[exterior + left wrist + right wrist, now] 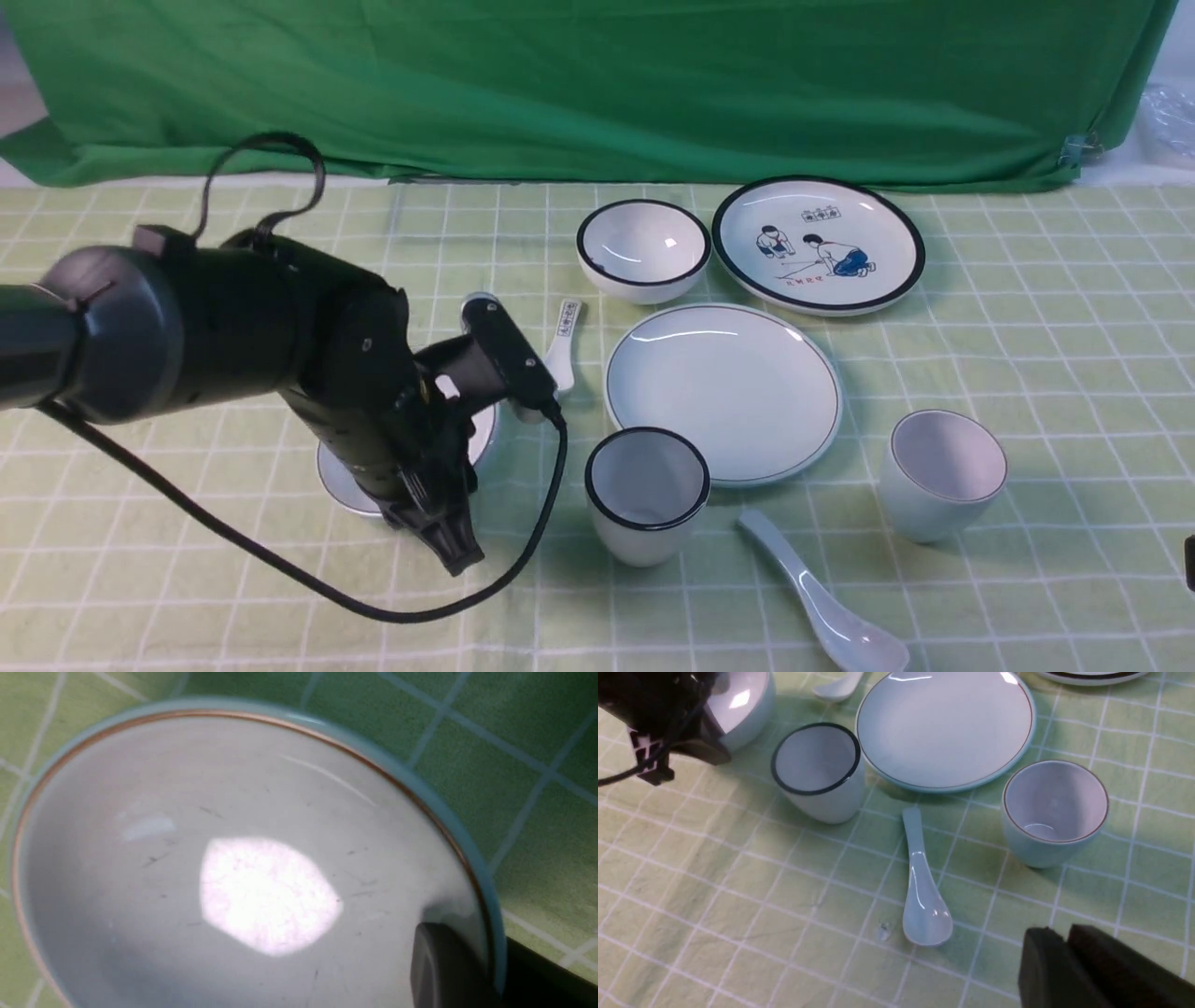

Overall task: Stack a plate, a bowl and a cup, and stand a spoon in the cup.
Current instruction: Use the left arm to grab a blue rice bowl, then use the left arm to put the blue rice bowl into the blue large plate in the middle

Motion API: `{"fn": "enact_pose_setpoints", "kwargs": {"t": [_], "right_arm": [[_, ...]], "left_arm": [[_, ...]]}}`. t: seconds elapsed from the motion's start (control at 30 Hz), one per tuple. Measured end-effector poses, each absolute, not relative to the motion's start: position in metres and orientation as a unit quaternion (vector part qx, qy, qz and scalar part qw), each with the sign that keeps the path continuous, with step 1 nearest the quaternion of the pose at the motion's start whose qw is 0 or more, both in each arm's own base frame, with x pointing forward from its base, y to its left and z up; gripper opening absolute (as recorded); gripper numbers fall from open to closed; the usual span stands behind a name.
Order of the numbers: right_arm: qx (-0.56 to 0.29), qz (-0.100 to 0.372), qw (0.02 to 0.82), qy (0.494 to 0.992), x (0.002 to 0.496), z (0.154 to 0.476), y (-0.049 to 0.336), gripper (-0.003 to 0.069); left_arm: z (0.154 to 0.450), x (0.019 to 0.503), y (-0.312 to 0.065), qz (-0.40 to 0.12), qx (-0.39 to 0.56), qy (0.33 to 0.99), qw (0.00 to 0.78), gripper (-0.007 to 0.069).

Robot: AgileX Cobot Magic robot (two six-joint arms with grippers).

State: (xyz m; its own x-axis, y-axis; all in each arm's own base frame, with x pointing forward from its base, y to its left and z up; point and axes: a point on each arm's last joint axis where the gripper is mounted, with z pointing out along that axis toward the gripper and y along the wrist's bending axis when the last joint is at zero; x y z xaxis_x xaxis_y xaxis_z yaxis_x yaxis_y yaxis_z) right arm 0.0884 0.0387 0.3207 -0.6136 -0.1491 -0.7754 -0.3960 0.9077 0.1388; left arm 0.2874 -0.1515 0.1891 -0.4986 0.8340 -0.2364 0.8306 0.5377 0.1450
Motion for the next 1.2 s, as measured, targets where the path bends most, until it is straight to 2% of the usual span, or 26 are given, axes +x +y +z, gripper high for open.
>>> {"fn": "enact_pose_setpoints", "kwargs": {"t": [0.07, 0.1, 0.13, 0.27, 0.4, 0.43, 0.57, 0.6, 0.63, 0.73, 0.97, 1.2], "right_arm": [[-0.154, 0.150, 0.412, 0.886, 0.088, 0.321, 0.039, 0.0099], [-0.154, 0.150, 0.412, 0.886, 0.088, 0.321, 0.039, 0.0101], [-0.154, 0.150, 0.412, 0.886, 0.088, 0.321, 0.039, 0.0101], [-0.154, 0.150, 0.412, 0.886, 0.088, 0.321, 0.039, 0.0108], [-0.155, 0.149, 0.412, 0.885, 0.088, 0.321, 0.039, 0.0110], [-0.155, 0.149, 0.412, 0.885, 0.088, 0.321, 0.039, 0.0113], [-0.156, 0.148, 0.412, 0.885, 0.088, 0.321, 0.039, 0.0118], [-0.156, 0.148, 0.412, 0.885, 0.088, 0.321, 0.039, 0.0118], [-0.157, 0.146, 0.412, 0.886, 0.088, 0.321, 0.038, 0.0121], [-0.158, 0.146, 0.410, 0.886, 0.088, 0.320, 0.038, 0.0124], [-0.158, 0.146, 0.408, 0.887, 0.088, 0.320, 0.038, 0.0124], [-0.160, 0.145, 0.409, 0.887, 0.088, 0.320, 0.038, 0.0127]], "left_arm": [[0.201, 0.286, -0.151, 0.001, 0.469, 0.874, 0.131, 0.0033], [0.217, 0.286, -0.153, -0.009, 0.459, 0.879, 0.128, 0.0033], [0.218, 0.286, -0.153, -0.010, 0.458, 0.880, 0.129, 0.0033], [0.282, 0.309, -0.178, -0.036, 0.449, 0.871, 0.197, 0.0033], [0.301, 0.320, -0.211, -0.040, 0.478, 0.851, 0.211, 0.0033], [0.300, 0.325, -0.237, -0.042, 0.502, 0.839, 0.206, 0.0033], [0.279, 0.336, -0.290, -0.046, 0.547, 0.817, 0.179, 0.0033], [0.281, 0.336, -0.292, -0.046, 0.548, 0.815, 0.181, 0.0033], [0.264, 0.342, -0.309, -0.044, 0.562, 0.810, 0.160, 0.0033], [0.242, 0.351, -0.328, -0.032, 0.576, 0.804, 0.143, 0.0033], [0.212, 0.364, -0.341, -0.020, 0.587, 0.799, 0.128, 0.0033], [0.205, 0.363, -0.343, -0.031, 0.595, 0.794, 0.120, 0.0034]]}}
